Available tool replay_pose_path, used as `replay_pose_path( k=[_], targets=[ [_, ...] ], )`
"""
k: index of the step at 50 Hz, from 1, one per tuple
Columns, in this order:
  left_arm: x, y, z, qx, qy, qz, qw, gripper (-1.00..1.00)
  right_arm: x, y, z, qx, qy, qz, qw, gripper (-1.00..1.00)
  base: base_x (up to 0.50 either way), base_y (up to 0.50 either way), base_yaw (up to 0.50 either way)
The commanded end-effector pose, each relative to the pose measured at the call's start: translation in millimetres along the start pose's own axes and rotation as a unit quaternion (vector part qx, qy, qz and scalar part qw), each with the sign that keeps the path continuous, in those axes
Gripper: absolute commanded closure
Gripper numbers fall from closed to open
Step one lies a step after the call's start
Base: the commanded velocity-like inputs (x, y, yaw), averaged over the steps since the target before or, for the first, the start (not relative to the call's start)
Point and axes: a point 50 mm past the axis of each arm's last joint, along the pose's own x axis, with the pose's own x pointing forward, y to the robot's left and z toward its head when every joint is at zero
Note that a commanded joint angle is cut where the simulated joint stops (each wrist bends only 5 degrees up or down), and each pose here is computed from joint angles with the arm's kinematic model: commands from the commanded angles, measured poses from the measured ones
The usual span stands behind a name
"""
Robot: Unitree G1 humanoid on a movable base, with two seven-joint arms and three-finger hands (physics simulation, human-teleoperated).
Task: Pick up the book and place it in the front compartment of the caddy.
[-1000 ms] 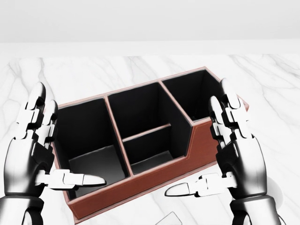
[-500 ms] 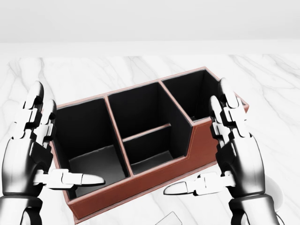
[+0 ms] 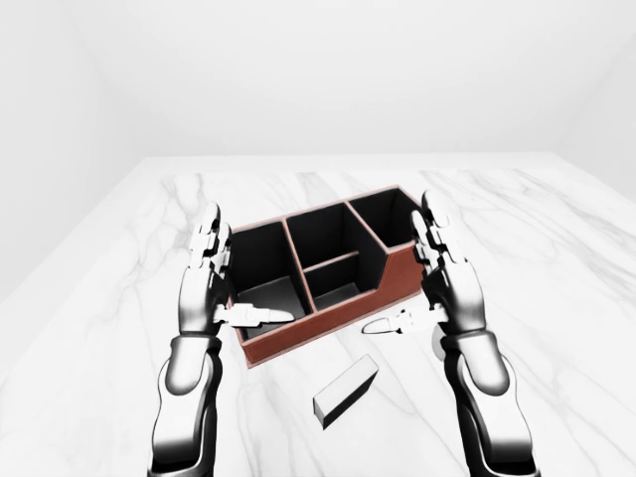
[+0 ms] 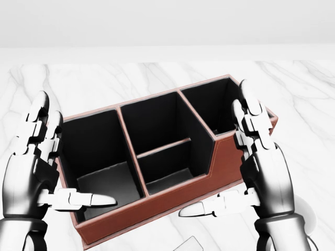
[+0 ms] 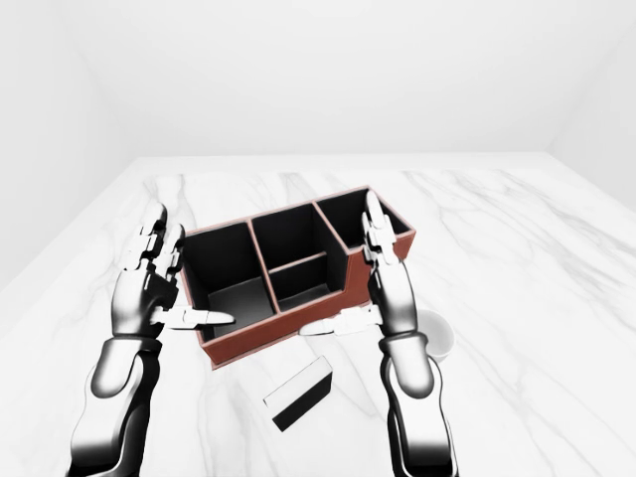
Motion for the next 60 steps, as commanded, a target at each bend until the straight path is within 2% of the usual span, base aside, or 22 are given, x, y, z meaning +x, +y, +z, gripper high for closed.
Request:
replay_pose_path(
  k=[1, 10, 24, 44, 60],
  targets=[
    [1.1, 1, 0, 0.000, 0.000, 0.002, 1.000, -1.00, 1, 2, 5, -0.035, -0.008, 0.018, 0.999, -1.00, 0.00, 0.00, 0.00],
    [2.4, 3, 1, -0.001, -0.003, 0.004, 1.000, -1.00, -1, 5, 19, -0.077, -0.033, 0.046, 0.995, -1.00, 0.00, 0.00, 0.00],
    [2.5, 3, -1, 0.000, 0.001, 0.005, 1.000, -1.00, -9, 13, 27, -0.116, -0.039, 0.088, 0.989, -1.00, 0.00, 0.00, 0.00],
    [3.9, 5, -3, 0.000, 0.005, 0.008, 1.000, -1.00, -26, 29, 27, -0.162, -0.016, 0.141, 0.977, -1.00, 0.00, 0.00, 0.00],
    [4.7, 6, -5, 0.002, 0.009, 0.010, 1.000, -1.00, -49, 35, 14, -0.186, 0.041, 0.175, 0.966, -1.00, 0.00, 0.00, 0.00]
  ],
)
